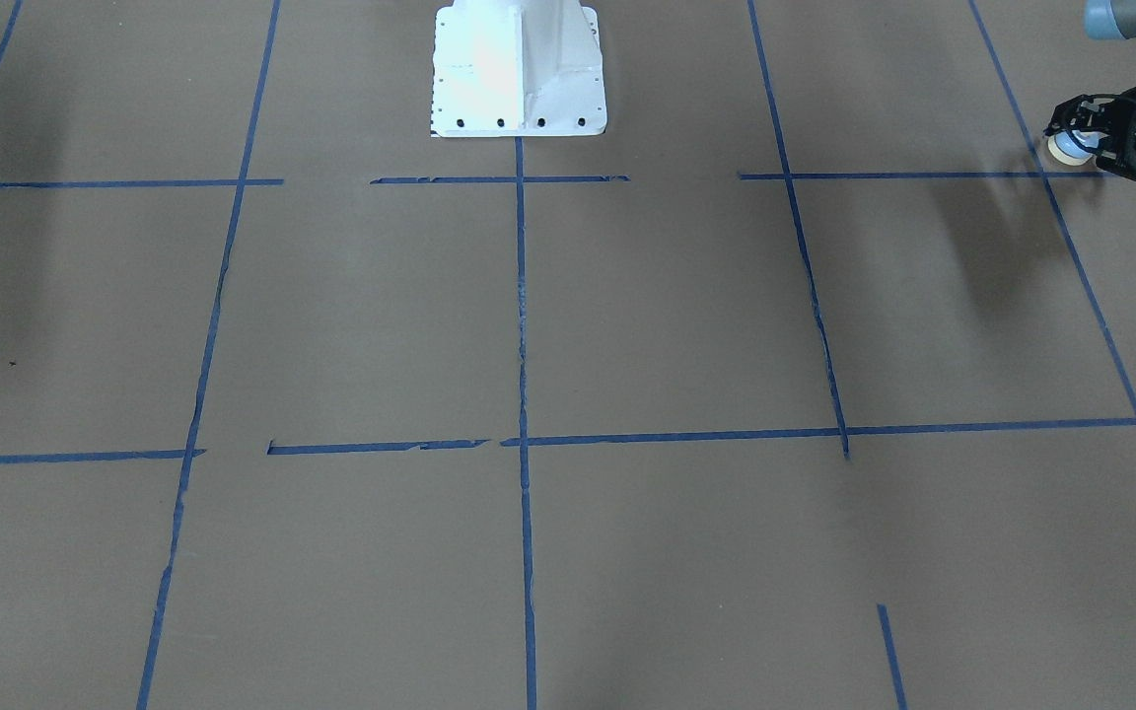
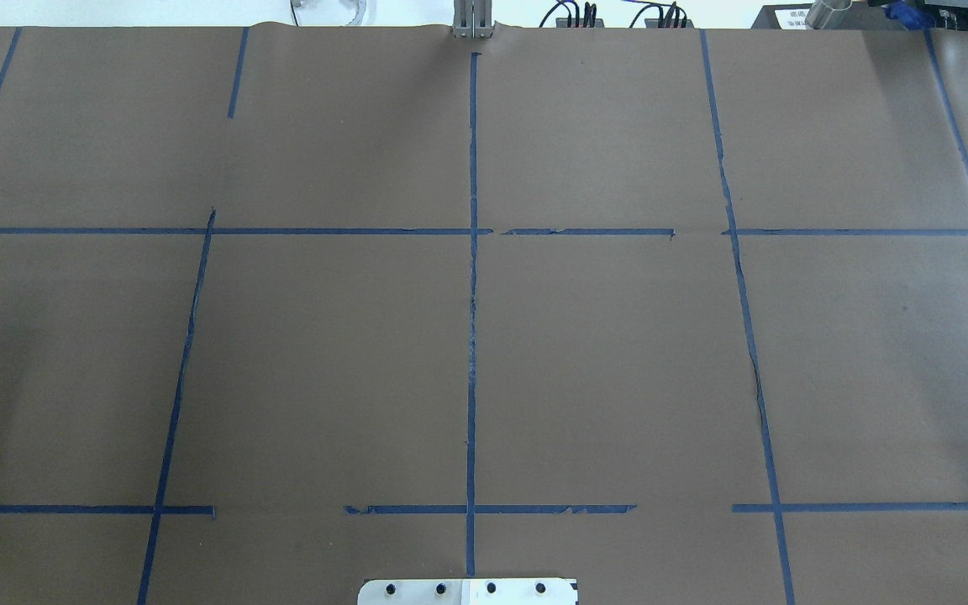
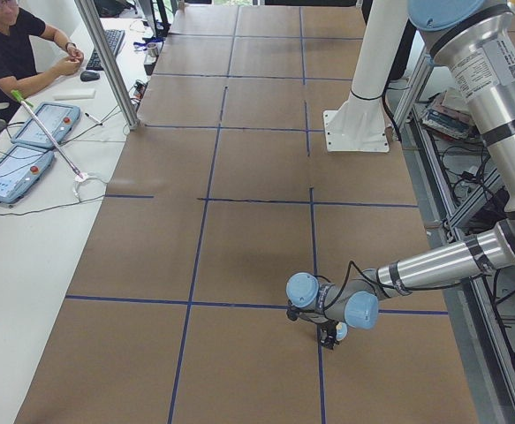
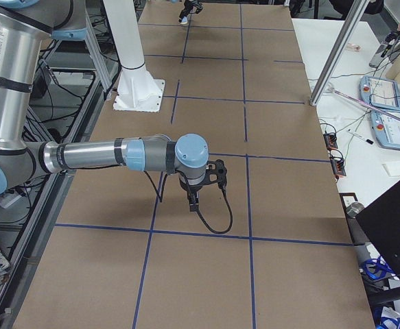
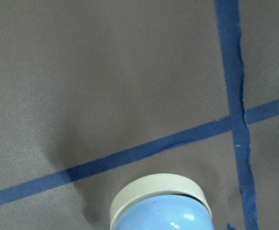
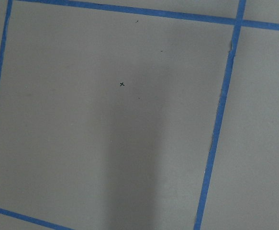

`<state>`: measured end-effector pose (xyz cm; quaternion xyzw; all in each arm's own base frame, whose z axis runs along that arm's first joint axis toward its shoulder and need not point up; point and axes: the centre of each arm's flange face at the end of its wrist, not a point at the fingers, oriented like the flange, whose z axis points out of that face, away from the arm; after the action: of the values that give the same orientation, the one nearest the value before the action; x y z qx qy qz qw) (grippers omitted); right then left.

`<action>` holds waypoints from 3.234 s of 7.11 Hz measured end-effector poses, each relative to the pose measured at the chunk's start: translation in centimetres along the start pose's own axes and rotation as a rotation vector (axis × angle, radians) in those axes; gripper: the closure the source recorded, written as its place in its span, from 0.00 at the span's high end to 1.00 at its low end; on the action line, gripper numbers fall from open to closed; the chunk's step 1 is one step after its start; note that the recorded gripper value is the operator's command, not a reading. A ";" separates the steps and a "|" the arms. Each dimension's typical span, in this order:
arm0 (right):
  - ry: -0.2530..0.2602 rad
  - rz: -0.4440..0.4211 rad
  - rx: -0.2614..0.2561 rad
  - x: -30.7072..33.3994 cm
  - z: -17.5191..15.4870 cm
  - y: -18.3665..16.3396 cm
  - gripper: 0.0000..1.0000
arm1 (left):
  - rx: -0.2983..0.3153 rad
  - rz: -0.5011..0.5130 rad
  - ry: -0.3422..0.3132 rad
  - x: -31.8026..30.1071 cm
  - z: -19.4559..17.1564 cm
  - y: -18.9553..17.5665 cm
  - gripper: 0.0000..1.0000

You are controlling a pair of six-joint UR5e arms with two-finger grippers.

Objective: Place and press bell with both arms

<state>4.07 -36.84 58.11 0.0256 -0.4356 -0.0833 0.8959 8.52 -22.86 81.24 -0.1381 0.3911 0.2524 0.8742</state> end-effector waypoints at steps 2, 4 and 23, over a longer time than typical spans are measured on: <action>-0.001 0.004 -0.003 0.1 0.1 0.3 1.00 | 0.023 0.015 0.001 0.4 -0.3 -0.3 0.06; -0.002 0.006 -0.005 0.2 0.2 0.4 1.00 | 0.152 0.005 0.020 3.6 -3.1 -2.3 0.05; -0.036 -0.007 -0.030 -0.9 1.3 -0.1 1.00 | 0.271 -0.600 0.193 67.1 -21.5 -54.5 1.00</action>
<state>2.49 -36.79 58.22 0.0122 -0.4503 -0.0937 0.8879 63.29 -55.35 18.96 -0.1530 0.4442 -0.0842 0.8788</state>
